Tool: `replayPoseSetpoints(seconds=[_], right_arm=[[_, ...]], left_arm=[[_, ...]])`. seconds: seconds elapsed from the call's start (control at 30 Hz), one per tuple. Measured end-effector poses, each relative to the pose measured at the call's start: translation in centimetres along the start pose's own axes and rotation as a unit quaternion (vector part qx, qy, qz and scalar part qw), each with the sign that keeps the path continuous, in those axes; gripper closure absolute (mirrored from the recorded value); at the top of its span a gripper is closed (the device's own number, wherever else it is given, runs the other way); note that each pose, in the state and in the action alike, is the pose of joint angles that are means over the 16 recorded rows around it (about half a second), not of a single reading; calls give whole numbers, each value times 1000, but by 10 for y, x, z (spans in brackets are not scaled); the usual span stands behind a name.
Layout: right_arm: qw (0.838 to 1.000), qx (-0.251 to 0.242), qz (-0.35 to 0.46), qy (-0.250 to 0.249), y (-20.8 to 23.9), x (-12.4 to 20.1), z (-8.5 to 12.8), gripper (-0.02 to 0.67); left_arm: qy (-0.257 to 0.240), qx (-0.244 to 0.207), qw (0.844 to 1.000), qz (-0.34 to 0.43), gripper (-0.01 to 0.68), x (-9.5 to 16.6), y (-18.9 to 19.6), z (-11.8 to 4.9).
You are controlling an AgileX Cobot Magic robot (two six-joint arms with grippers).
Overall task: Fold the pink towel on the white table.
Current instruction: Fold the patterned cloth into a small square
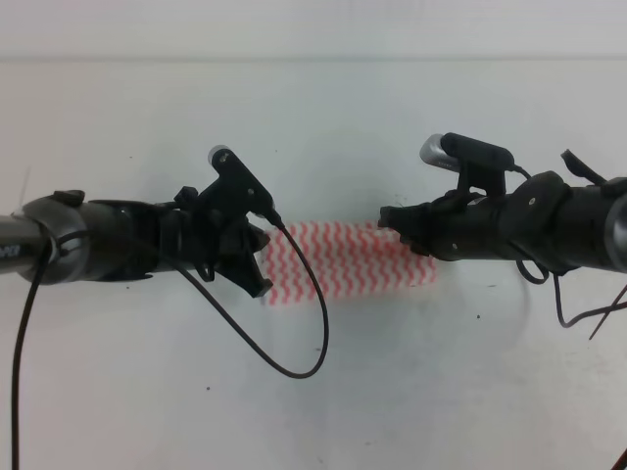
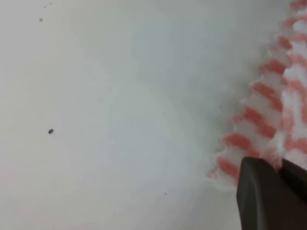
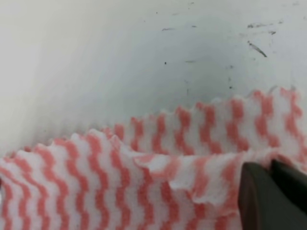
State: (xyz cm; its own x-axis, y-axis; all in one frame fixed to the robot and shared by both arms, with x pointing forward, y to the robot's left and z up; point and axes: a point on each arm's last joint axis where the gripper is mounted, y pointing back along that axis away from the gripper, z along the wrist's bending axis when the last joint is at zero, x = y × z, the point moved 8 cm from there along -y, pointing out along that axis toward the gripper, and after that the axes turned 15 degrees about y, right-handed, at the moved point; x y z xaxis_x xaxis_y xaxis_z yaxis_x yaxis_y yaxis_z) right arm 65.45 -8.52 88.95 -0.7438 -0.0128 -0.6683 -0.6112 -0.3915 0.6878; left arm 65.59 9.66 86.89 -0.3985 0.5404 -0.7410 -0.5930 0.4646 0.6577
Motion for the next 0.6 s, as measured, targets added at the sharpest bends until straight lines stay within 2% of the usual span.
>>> replayPoseSetpoints(seconds=[0.6], right_arm=[[1000, -1, -3, 2, 2, -2, 0, 665]], left_arm=[[-22, 0, 1000, 0, 677, 0, 0, 0]])
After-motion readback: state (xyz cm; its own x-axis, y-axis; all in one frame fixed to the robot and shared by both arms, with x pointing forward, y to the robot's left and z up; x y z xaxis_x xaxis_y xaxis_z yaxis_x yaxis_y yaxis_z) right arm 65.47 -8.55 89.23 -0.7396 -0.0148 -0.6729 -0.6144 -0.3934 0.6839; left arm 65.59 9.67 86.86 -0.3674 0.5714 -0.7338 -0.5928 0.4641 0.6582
